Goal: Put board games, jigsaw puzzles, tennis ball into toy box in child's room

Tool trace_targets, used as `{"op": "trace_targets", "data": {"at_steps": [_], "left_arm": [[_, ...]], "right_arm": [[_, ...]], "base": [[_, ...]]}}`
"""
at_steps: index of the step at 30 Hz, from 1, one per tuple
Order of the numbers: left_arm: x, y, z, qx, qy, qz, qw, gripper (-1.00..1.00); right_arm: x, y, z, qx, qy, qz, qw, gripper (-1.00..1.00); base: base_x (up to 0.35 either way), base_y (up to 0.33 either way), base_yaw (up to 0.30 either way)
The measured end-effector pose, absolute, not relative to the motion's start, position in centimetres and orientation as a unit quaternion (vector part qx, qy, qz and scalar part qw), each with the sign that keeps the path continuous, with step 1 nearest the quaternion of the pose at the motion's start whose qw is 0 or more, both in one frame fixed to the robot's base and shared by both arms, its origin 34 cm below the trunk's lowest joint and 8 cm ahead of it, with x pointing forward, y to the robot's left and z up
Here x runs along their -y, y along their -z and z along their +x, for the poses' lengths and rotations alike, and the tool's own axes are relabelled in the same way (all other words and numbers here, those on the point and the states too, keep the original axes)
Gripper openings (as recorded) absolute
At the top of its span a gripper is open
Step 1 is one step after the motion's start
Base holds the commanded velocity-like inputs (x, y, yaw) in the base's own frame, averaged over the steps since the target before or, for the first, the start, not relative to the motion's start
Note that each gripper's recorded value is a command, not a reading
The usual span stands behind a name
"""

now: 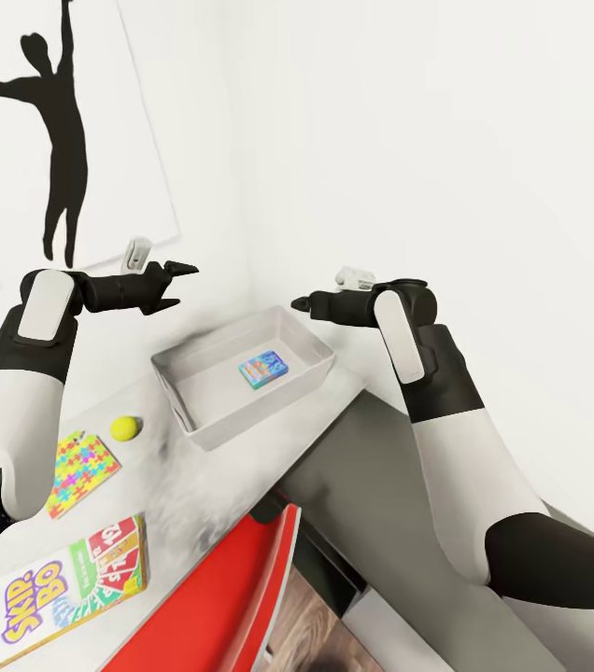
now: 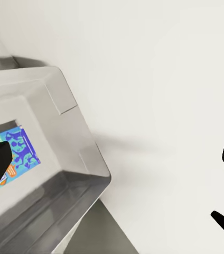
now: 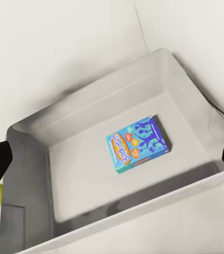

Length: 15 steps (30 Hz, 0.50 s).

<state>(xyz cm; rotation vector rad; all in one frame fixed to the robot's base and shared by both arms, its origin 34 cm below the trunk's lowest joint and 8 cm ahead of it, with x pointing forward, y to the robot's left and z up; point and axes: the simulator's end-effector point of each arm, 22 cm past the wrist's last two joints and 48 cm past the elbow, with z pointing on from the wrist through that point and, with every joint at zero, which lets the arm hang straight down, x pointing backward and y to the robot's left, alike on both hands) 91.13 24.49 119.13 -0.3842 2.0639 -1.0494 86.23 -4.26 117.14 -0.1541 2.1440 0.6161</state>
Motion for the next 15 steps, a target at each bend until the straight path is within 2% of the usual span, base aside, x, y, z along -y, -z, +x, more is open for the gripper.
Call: {"op": "trace_targets", "data": {"at_steps": [15], "left_arm": [[-24.5, -121.0, 90.6, -0.806, 0.414, -0.146, 0.397, 1.0]], "right_arm": [[4.3, -118.9, 85.8, -0.858, -0.247, -0.065, 0.447, 1.0]], "base": [[0.0, 0.0, 0.0]]}}
